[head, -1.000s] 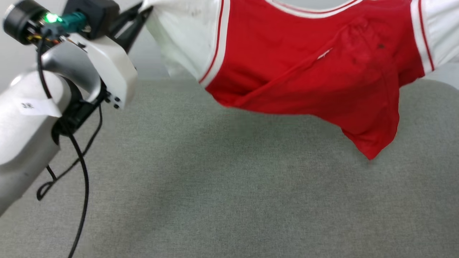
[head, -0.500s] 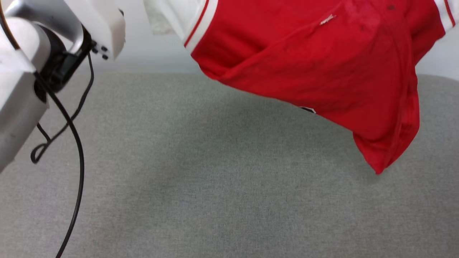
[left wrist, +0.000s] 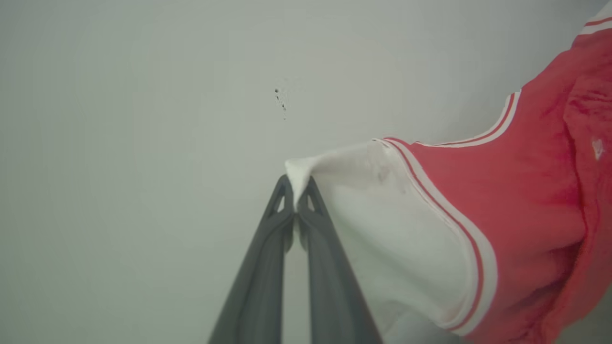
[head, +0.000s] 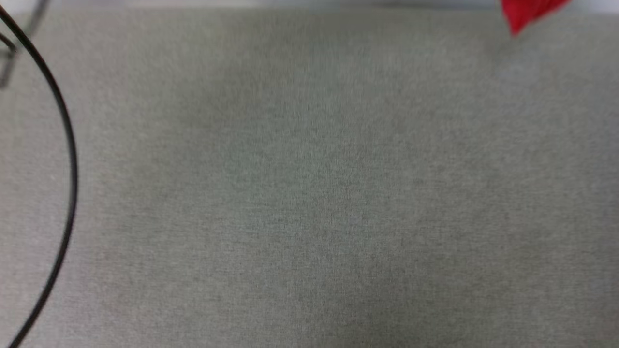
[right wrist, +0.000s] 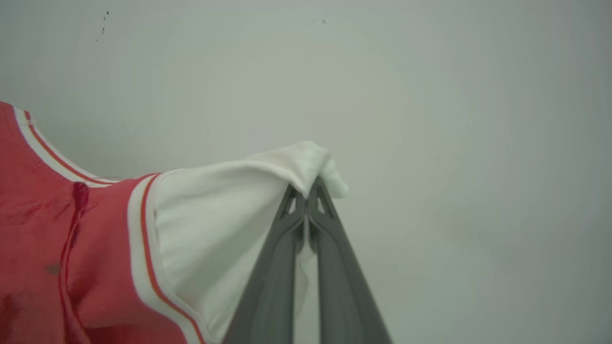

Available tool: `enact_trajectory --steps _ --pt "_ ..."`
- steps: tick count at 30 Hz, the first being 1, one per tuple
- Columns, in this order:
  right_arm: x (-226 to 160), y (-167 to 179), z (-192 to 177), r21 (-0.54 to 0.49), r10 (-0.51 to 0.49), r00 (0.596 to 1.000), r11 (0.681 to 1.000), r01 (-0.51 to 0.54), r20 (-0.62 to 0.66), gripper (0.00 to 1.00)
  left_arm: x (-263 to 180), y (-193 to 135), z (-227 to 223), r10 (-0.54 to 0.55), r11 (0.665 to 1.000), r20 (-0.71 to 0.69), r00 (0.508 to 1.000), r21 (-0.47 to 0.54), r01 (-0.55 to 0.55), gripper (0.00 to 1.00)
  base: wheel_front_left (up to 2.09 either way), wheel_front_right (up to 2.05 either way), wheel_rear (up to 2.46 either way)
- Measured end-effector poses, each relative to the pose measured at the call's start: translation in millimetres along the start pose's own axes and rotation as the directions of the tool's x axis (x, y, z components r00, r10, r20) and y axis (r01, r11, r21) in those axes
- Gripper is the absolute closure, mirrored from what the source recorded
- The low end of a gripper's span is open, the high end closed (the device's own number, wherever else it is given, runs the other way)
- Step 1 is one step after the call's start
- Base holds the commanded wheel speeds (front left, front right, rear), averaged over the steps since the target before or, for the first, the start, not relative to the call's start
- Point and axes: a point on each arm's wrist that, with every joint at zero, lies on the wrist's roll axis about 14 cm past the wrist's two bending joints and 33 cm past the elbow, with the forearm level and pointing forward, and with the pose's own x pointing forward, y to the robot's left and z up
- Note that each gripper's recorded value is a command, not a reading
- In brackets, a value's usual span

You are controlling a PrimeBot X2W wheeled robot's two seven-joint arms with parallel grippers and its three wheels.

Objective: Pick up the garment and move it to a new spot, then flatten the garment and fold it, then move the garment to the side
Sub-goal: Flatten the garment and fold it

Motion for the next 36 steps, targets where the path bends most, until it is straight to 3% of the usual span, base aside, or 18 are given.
enact_trajectory --steps 7,14,20,30,36 --pt "55.9 -3.8 -14.4 0.002 -0.067 0.994 0.998 0.067 0.082 1.0 50.4 20.1 -30.8 0.047 0.999 0.046 0.998 0.004 -0.047 1.0 0.0 0.0 0.0" --pt "90.7 36.3 -89.2 0.025 -0.027 1.0 0.999 0.026 0.008 1.0 74.9 16.0 -101.9 0.063 0.997 -0.001 0.998 -0.047 -0.063 1.0 0.0 0.0 0.0" --pt "97.4 79.0 -156.4 0.061 0.039 0.997 0.998 -0.035 -0.071 1.0 70.5 -0.8 -179.0 0.048 0.994 -0.096 0.994 -0.097 -0.057 1.0 0.0 0.0 0.0" --pt "47.4 147.0 -227.9 0.132 0.191 0.965 0.977 -0.168 -0.182 1.0 15.8 -29.1 -251.2 0.012 0.981 -0.26 0.965 -0.182 -0.061 1.0 0.0 0.0 0.0" --pt "-9.8 169.8 -256.2 0.195 0.271 0.929 0.954 -0.225 -0.252 1.0 -27.5 -52.1 -255.6 -0.024 0.968 -0.288 0.957 -0.246 -0.05 1.0 0.0 0.0 0.0"
